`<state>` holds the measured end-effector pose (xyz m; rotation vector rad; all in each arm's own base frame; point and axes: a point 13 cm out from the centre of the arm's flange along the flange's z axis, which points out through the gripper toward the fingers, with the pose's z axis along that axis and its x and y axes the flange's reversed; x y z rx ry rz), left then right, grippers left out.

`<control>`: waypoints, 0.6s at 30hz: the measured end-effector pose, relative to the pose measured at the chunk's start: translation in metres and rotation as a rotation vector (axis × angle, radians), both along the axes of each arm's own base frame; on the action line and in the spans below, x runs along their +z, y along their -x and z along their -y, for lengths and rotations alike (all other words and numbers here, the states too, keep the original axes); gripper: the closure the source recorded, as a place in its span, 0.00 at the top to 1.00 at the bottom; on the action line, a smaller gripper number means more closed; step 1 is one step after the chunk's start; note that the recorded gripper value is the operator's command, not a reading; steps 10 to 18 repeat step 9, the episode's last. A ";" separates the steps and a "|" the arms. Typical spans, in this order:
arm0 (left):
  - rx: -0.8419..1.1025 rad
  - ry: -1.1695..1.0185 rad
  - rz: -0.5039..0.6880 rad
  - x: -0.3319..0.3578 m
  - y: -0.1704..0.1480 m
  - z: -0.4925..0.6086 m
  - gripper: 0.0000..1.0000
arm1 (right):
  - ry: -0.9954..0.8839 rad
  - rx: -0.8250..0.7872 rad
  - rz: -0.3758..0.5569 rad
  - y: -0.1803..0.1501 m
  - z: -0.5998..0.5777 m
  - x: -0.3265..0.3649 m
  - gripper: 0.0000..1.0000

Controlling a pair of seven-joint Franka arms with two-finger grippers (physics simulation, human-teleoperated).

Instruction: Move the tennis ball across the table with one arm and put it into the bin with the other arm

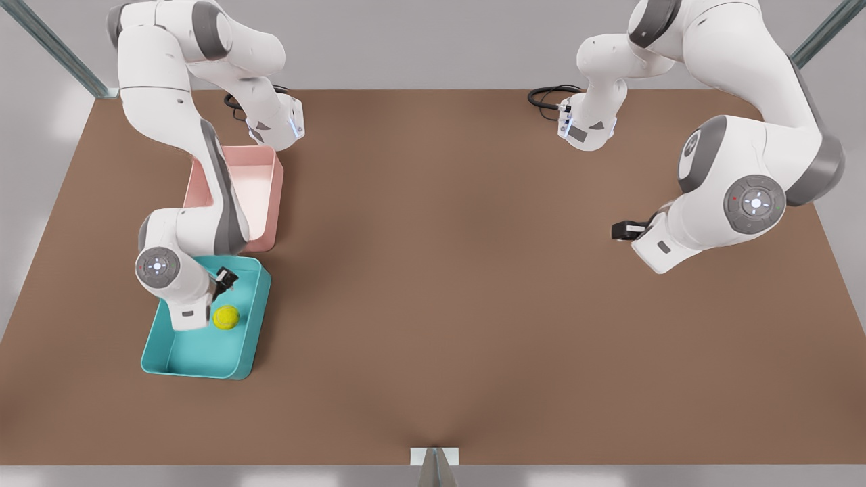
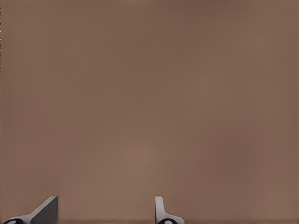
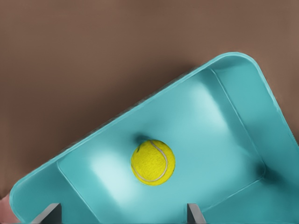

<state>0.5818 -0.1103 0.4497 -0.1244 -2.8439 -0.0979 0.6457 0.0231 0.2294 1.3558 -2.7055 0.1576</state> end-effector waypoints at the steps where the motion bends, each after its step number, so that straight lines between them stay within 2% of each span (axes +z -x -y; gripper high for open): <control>1: 0.001 0.000 0.000 0.000 0.000 0.000 1.00 | -0.028 -0.017 0.035 -0.002 -0.027 0.040 1.00; 5: -0.001 0.001 -0.002 0.001 0.001 0.001 1.00 | -0.055 -0.205 0.157 0.043 -0.029 0.198 1.00; 7: -0.004 0.002 -0.002 0.002 0.002 0.003 1.00 | -0.053 -0.306 0.176 0.067 -0.014 0.236 1.00; 9: -0.006 0.002 -0.003 0.002 0.003 0.004 1.00 | -0.046 -0.398 0.169 0.081 -0.001 0.250 1.00; 18: -0.006 0.002 -0.003 0.002 0.003 0.004 1.00 | -0.046 -0.398 0.169 0.081 -0.001 0.250 1.00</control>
